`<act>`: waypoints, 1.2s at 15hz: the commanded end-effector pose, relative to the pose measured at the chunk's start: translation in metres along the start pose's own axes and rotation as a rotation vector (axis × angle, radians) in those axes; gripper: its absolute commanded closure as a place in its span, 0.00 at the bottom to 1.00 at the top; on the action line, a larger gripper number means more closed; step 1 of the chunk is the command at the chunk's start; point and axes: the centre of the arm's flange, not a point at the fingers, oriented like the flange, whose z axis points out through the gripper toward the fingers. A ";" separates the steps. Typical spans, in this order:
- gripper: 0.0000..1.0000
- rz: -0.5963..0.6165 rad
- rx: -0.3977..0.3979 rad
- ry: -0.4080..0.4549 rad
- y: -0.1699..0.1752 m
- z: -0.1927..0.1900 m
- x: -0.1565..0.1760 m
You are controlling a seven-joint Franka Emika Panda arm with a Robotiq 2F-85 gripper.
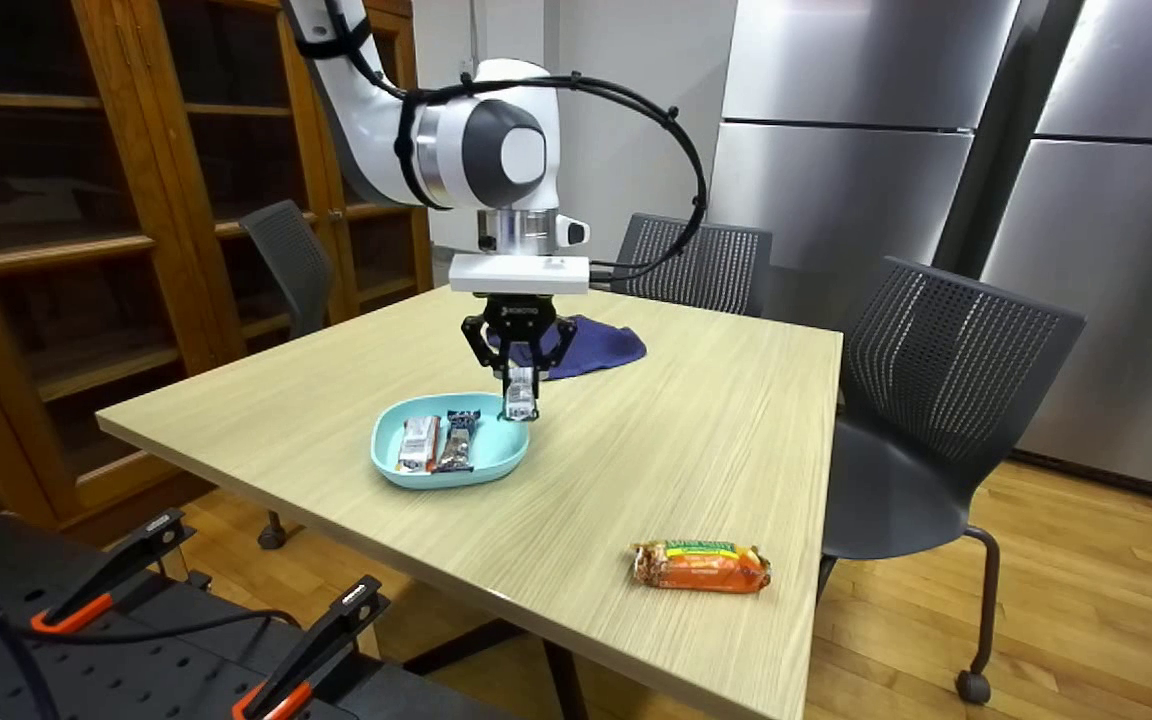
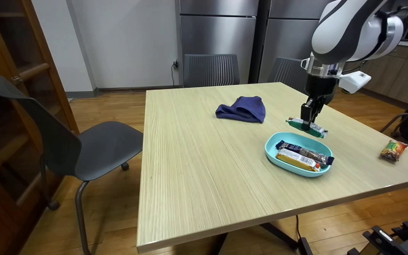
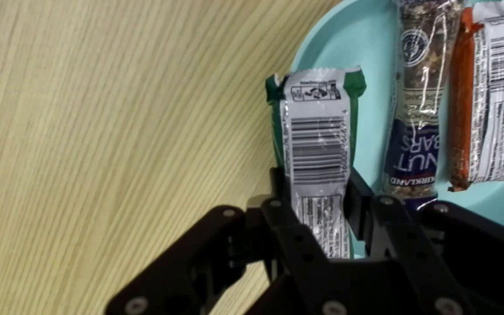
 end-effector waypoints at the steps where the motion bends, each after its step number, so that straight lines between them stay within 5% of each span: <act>1: 0.91 -0.024 -0.013 -0.001 -0.031 -0.007 -0.012; 11: 0.91 -0.050 -0.017 -0.014 -0.046 0.007 -0.023; 12: 0.73 -0.052 -0.022 -0.014 -0.046 0.006 -0.023; 13: 0.41 -0.052 -0.022 -0.006 -0.046 0.005 -0.023; 15: 0.36 -0.031 -0.015 0.012 -0.041 -0.002 -0.021; 18: 0.13 0.024 -0.004 0.036 -0.031 -0.015 -0.018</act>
